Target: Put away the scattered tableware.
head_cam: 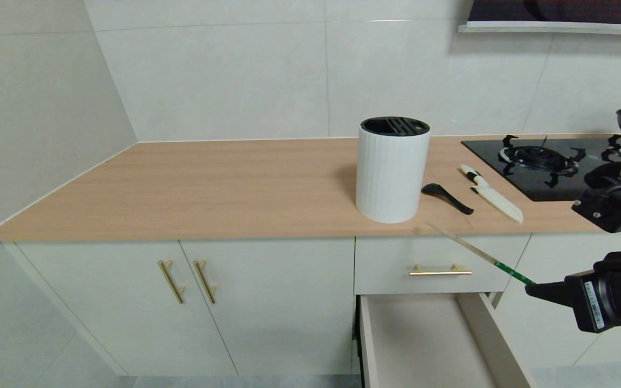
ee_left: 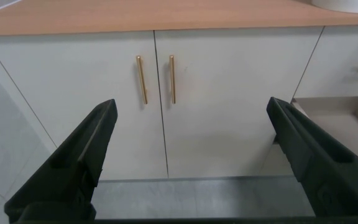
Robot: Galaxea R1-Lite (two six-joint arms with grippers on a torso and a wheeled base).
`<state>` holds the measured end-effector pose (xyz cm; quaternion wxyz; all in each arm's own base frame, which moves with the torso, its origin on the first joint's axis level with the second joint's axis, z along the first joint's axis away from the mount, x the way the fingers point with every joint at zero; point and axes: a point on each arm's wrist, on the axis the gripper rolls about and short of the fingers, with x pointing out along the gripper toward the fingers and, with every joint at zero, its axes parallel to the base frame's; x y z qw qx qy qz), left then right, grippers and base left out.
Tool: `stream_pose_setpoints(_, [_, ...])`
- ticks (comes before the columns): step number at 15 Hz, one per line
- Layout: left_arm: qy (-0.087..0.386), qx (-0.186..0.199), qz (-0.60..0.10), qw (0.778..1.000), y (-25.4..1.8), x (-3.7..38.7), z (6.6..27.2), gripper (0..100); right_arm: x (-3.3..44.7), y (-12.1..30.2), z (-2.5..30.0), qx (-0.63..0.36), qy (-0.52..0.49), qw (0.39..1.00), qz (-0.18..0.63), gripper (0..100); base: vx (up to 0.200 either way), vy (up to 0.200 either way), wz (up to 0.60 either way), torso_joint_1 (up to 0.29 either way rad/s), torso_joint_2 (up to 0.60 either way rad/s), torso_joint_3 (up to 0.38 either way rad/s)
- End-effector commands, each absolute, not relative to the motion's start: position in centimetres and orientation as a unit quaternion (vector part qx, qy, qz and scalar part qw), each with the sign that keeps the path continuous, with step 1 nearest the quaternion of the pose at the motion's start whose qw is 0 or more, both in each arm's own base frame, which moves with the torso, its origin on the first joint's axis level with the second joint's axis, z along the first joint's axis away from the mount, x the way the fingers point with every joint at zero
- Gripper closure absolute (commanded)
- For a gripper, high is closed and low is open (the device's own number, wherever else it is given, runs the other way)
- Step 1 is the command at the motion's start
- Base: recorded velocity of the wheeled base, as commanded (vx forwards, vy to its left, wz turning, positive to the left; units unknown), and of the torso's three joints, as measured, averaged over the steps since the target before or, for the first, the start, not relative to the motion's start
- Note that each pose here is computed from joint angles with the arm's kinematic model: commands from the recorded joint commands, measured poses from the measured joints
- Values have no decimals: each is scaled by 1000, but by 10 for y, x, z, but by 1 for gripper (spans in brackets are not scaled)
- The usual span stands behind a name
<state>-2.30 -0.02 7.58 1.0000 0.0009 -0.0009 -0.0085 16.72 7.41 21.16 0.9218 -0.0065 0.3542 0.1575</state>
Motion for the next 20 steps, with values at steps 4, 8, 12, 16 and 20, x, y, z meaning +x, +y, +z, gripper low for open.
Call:
stream_pose_setpoints(4, [1,1,-8,1000,0,-23,75,0,173,77,202,-12,373,915,153,100,0,0,0,-172,419,238])
stream_pose_setpoints(8, [0,1,-8,1000,0,-23,76,0,173,77,199,-26,375,913,159,100,0,0,0,-193,475,287])
stream_pose_setpoints(12, [0,1,-8,1000,0,-23,76,0,174,77,197,-27,381,910,159,100,0,0,0,-170,469,297])
stream_pose_setpoints(16, [0,1,-8,1000,0,-23,76,0,176,78,195,-29,386,909,158,100,0,0,0,-143,452,312])
stream_pose_setpoints(20, [0,1,-8,1000,0,-23,76,0,177,78,193,-29,389,907,158,100,0,0,0,-77,364,275])
